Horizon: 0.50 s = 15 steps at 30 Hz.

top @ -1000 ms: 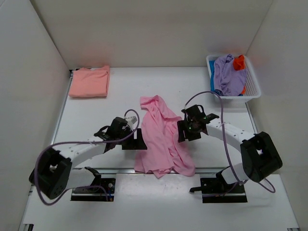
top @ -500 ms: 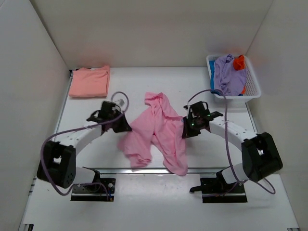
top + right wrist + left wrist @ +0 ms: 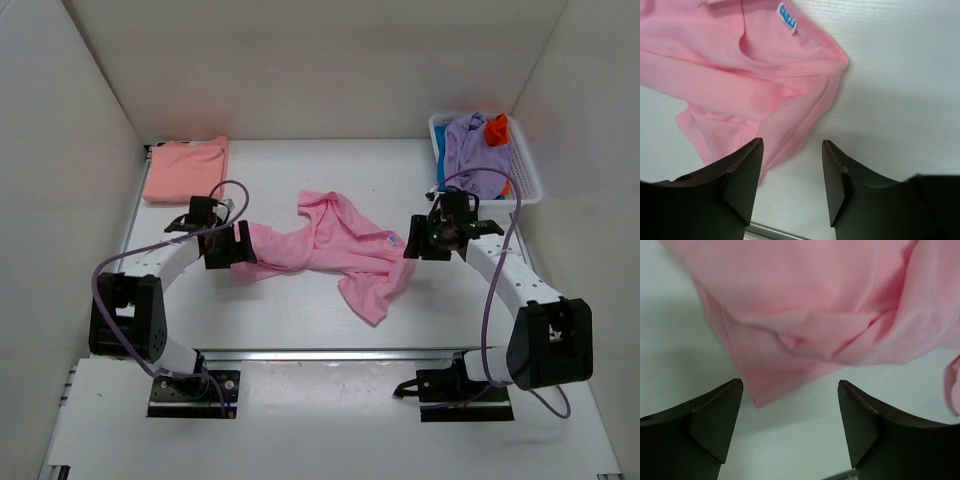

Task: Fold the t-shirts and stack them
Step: Flatten out the tshirt

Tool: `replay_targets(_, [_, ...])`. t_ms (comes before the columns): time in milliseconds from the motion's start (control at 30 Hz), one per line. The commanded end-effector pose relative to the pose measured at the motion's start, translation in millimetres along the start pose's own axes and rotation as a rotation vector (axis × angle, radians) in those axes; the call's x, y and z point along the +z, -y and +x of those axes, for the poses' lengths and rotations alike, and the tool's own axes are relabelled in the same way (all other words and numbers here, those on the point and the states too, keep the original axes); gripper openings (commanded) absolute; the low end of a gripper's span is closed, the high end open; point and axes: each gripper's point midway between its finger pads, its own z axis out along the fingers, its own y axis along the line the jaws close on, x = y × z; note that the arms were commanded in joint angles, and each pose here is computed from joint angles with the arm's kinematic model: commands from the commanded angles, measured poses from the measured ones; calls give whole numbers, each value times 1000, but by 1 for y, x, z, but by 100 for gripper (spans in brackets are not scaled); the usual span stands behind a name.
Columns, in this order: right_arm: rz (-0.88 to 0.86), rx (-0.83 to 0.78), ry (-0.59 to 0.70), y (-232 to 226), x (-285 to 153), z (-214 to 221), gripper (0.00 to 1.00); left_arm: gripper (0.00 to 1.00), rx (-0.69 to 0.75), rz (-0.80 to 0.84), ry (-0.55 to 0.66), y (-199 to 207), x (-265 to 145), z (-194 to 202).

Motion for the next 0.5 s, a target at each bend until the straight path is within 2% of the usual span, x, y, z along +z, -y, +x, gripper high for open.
replay_targets(0, [-18,-24,58,-10,-12,0,53,88,34,13,102,8,-29,-9])
replay_targets(133, [-61,0,23,-28,-8,26,54,86,43,21,113,14,-41,8])
replay_targets(267, [-111,7,-36,-49,1,61,54,82,29,33,61,13,-27,48])
replay_targets(467, [-129,34,-78,-60,14,88,55,81,1,-45,42,-4,-6,62])
